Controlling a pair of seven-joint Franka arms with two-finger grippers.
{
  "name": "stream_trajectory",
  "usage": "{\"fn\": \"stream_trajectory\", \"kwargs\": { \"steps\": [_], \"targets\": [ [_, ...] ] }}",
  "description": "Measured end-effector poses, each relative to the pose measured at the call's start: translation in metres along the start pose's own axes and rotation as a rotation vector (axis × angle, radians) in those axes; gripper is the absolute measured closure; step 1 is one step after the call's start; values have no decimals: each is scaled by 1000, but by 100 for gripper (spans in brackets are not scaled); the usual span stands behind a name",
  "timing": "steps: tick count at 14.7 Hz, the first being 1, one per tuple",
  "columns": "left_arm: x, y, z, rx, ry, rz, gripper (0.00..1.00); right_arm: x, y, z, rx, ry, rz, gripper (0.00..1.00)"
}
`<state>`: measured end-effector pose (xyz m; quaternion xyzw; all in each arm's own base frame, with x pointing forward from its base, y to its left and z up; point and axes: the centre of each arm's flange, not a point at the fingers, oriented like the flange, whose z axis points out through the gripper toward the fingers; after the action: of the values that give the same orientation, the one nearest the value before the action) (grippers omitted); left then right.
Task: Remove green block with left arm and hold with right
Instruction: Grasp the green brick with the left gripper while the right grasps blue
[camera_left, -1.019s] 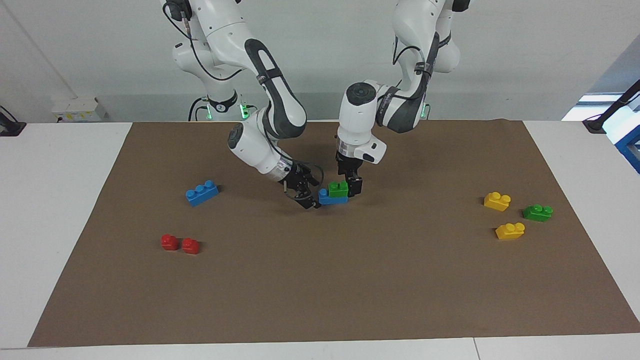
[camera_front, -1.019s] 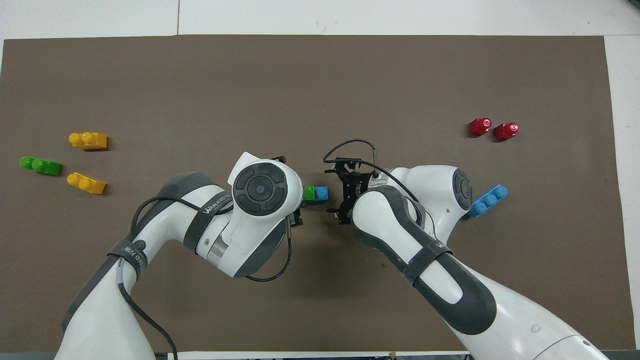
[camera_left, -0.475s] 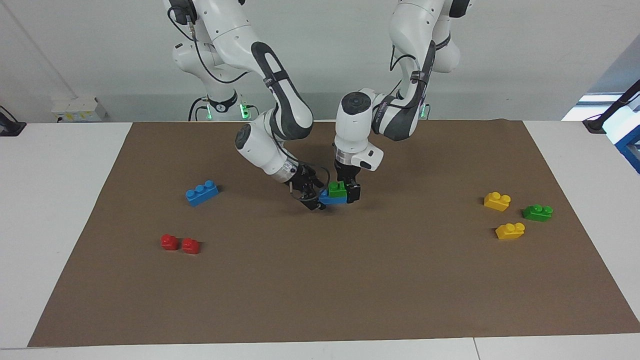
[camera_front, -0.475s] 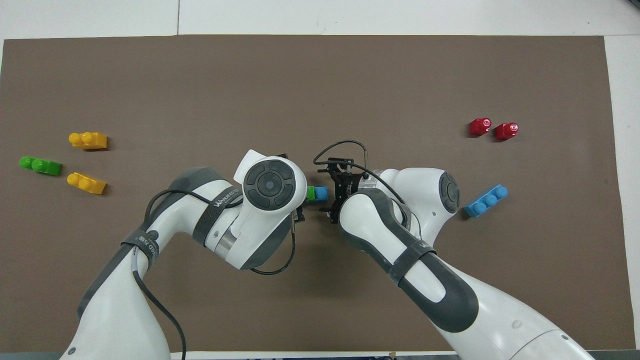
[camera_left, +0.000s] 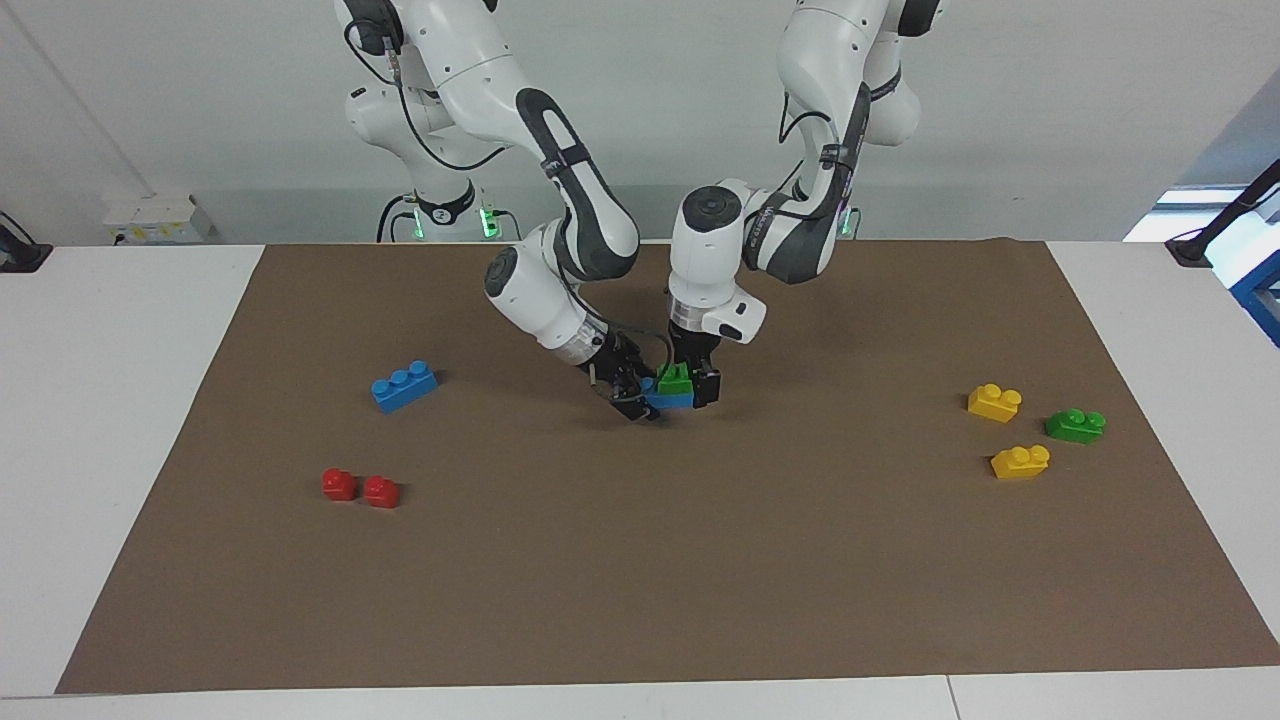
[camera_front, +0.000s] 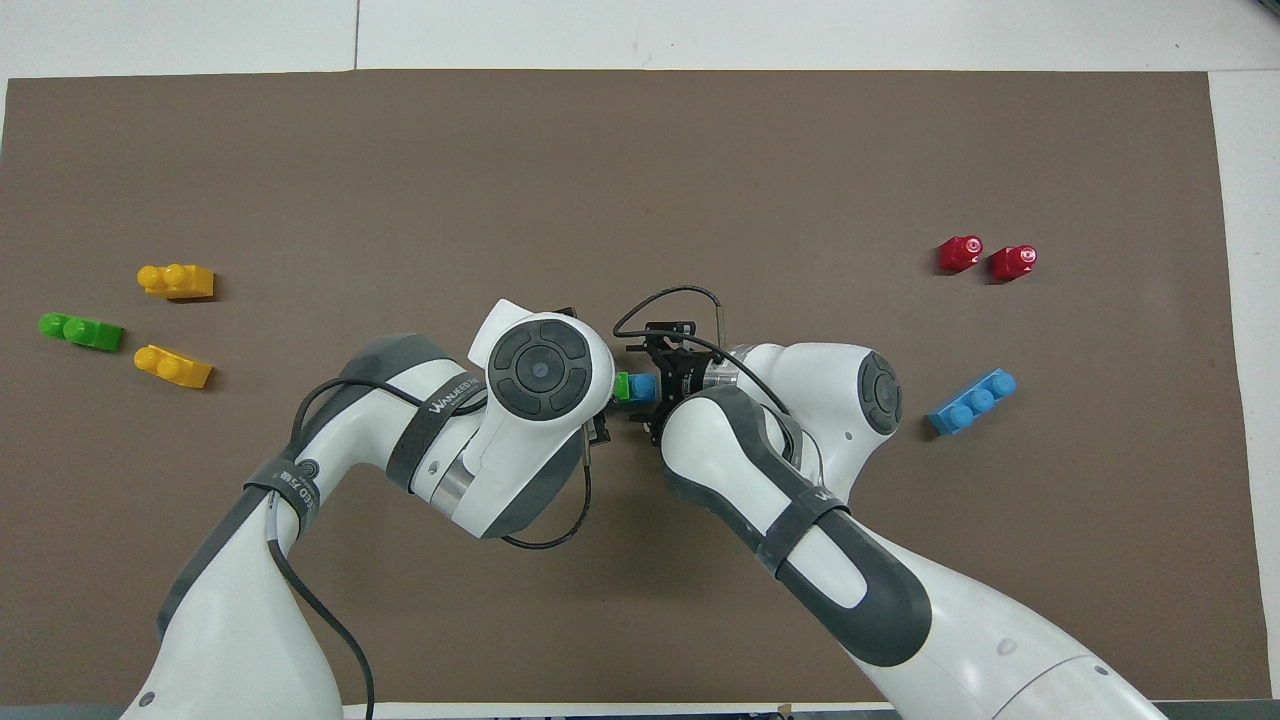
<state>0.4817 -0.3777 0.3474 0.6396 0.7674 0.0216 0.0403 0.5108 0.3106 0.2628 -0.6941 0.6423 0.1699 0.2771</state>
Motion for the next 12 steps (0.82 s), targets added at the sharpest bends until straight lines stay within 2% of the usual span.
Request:
{"fn": "stream_trajectory", "kwargs": {
  "steps": [1, 3, 6, 7, 12],
  "targets": [
    [0, 0, 0, 0, 0, 0, 0, -1, 1, 1, 2, 1, -3, 29],
    [0, 0, 1, 0, 1, 1, 0, -6, 4, 4, 4, 6, -13, 30],
    [0, 0, 1, -1, 2, 2, 0, -7, 5, 7, 7, 12, -17, 63],
    [0, 0, 1, -1, 2, 2, 0, -7, 5, 7, 8, 12, -17, 65],
    [0, 0, 1, -1, 3, 2, 0, -7, 5, 7, 8, 12, -17, 65]
  ]
}}
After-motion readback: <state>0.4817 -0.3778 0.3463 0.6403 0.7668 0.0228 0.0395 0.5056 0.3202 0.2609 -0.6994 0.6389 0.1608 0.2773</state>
